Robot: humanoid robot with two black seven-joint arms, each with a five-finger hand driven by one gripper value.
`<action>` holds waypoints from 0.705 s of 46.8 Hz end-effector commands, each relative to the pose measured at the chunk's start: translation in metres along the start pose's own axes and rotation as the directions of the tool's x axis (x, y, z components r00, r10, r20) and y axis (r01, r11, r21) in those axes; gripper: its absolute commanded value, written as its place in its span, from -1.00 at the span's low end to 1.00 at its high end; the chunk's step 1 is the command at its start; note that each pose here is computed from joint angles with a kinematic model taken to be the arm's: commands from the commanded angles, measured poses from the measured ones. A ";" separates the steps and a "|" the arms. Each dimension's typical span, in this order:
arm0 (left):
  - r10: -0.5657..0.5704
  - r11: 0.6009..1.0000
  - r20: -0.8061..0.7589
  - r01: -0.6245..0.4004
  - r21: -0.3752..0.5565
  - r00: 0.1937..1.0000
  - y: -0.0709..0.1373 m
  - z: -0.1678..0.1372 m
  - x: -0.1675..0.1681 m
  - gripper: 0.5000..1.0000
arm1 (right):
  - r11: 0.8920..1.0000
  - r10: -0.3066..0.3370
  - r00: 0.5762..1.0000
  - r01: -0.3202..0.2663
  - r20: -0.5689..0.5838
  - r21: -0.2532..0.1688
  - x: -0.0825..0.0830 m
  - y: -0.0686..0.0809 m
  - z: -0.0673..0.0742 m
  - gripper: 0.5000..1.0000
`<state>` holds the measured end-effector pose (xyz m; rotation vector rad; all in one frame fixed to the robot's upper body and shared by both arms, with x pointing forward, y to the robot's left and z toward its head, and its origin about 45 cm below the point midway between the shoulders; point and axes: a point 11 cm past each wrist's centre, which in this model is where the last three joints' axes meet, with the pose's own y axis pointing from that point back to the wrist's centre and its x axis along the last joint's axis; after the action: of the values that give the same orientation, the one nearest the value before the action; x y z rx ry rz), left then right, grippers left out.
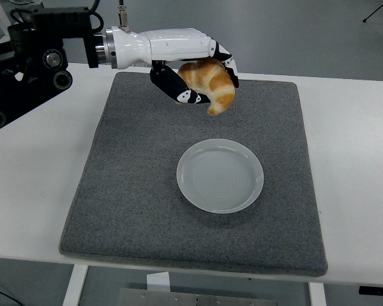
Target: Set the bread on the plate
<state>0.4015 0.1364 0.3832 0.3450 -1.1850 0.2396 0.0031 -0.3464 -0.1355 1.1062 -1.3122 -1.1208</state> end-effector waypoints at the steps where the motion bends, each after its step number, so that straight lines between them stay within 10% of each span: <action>1: -0.038 0.999 0.007 0.039 -0.006 0.999 -0.010 -0.001 -0.020 -1.00 | 1.000 0.000 1.000 0.000 0.000 0.000 0.000 0.000 0.000 0.81; 33: -0.070 0.997 0.035 0.068 0.037 0.997 -0.038 -0.022 -0.136 -1.00 | 1.000 0.000 1.000 0.000 0.001 0.000 0.000 0.000 0.000 0.81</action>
<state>0.3881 0.1118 0.2524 0.4195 -1.2004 0.2037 0.0032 -0.3465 -0.1355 1.1060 -1.3124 -1.1205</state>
